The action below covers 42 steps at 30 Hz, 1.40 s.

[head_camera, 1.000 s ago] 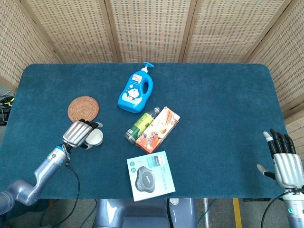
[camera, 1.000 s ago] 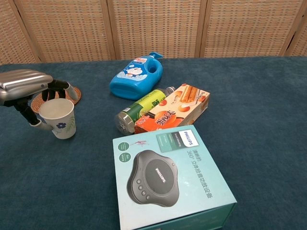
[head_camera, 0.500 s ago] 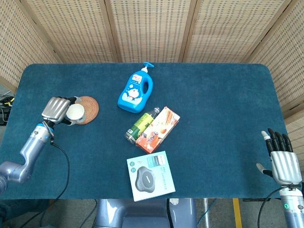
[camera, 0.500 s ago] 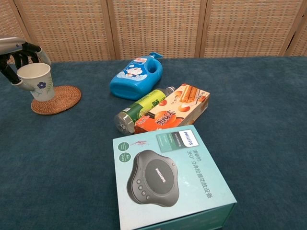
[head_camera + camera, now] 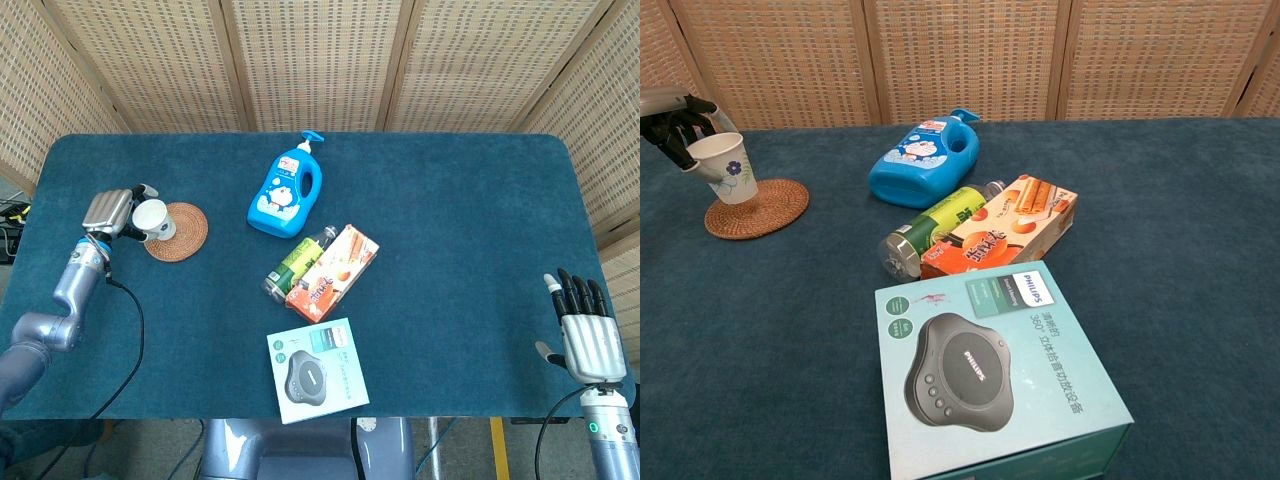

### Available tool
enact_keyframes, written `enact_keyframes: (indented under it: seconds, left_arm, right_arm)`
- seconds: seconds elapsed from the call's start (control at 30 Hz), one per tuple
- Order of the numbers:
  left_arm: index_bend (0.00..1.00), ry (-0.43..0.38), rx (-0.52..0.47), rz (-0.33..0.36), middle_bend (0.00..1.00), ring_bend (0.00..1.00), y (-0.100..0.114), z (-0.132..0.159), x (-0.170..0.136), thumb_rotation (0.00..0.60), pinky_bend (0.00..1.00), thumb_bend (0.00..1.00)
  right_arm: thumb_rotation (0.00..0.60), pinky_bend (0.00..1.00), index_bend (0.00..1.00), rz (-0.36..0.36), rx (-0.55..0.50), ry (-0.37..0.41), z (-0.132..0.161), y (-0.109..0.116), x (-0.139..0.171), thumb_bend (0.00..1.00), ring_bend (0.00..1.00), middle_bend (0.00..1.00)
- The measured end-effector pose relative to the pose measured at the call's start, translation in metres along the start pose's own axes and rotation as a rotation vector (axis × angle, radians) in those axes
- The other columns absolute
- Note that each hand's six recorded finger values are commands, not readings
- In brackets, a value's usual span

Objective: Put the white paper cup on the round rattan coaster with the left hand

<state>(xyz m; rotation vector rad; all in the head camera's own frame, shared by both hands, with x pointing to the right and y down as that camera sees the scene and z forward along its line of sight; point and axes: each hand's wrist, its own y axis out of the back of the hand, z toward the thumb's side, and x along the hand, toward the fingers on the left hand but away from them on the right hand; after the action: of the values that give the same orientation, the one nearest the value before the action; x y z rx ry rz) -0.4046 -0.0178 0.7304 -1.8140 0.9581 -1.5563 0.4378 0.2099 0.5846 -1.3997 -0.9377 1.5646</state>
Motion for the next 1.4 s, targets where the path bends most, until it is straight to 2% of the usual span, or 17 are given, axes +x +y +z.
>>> enact_keyframes:
  seconds: [0.43, 0.63, 0.67, 0.73, 0.8, 0.87, 0.93, 1.03, 1.17, 1.4]
  left_arm:
    - [0.30, -0.016, 0.017, -0.043, 0.46, 0.46, -0.018, 0.018, 0.016, 0.600, 0.41, 0.00]
    - [0.30, -0.017, 0.055, -0.028, 0.44, 0.43, -0.017, 0.017, 0.017, 0.600, 0.41, 0.00]
    - [0.29, -0.018, 0.062, -0.024, 0.41, 0.39, -0.016, 0.016, 0.017, 0.600, 0.40, 0.00]
    - [0.20, -0.018, 0.072, -0.021, 0.29, 0.25, -0.016, 0.014, 0.016, 0.600, 0.35, 0.00]
    - [0.03, -0.016, 0.075, -0.024, 0.08, 0.07, -0.017, 0.013, 0.016, 0.600, 0.23, 0.00]
    - [0.00, -0.013, 0.072, -0.036, 0.00, 0.01, -0.019, 0.012, 0.015, 0.600, 0.12, 0.00]
    - [0.00, -0.018, 0.067, -0.039, 0.00, 0.00, -0.019, 0.012, 0.014, 0.600, 0.04, 0.00]
    - [0.00, -0.034, 0.059, -0.029, 0.00, 0.00, -0.015, 0.012, 0.012, 0.600, 0.00, 0.00]
    - [0.00, -0.053, 0.045, -0.006, 0.00, 0.00, -0.004, 0.008, 0.008, 0.600, 0.00, 0.00]
    - [0.00, -0.107, 0.012, 0.101, 0.00, 0.00, 0.033, -0.009, -0.015, 0.600, 0.00, 0.00]
  right_arm:
    - [0.600, 0.00, 0.00, 0.007, -0.001, -0.017, -0.005, -0.002, -0.001, 0.00, 0.00, 0.00]
    - [0.600, 0.00, 0.00, 0.004, -0.001, -0.017, -0.005, -0.001, 0.000, 0.00, 0.00, 0.00]
    - [0.600, 0.00, 0.00, 0.004, -0.001, -0.017, -0.005, -0.001, 0.000, 0.00, 0.00, 0.00]
    - [0.600, 0.00, 0.00, 0.004, -0.001, -0.016, -0.005, -0.001, 0.000, 0.00, 0.00, 0.00]
    - [0.600, 0.00, 0.00, 0.003, -0.002, -0.017, -0.005, -0.001, 0.000, 0.00, 0.00, 0.00]
    - [0.600, 0.00, 0.00, 0.002, -0.002, -0.015, -0.005, 0.000, 0.000, 0.00, 0.00, 0.00]
    - [0.600, 0.00, 0.00, 0.001, -0.001, -0.013, -0.004, 0.000, 0.000, 0.00, 0.00, 0.00]
    - [0.600, 0.00, 0.00, 0.005, 0.002, -0.008, -0.003, -0.001, 0.001, 0.00, 0.00, 0.00]
    - [0.600, 0.00, 0.00, 0.003, -0.001, 0.000, 0.000, 0.000, 0.002, 0.00, 0.00, 0.00]
    - [0.600, 0.00, 0.00, -0.014, -0.015, 0.011, 0.002, 0.006, 0.006, 0.00, 0.00, 0.00]
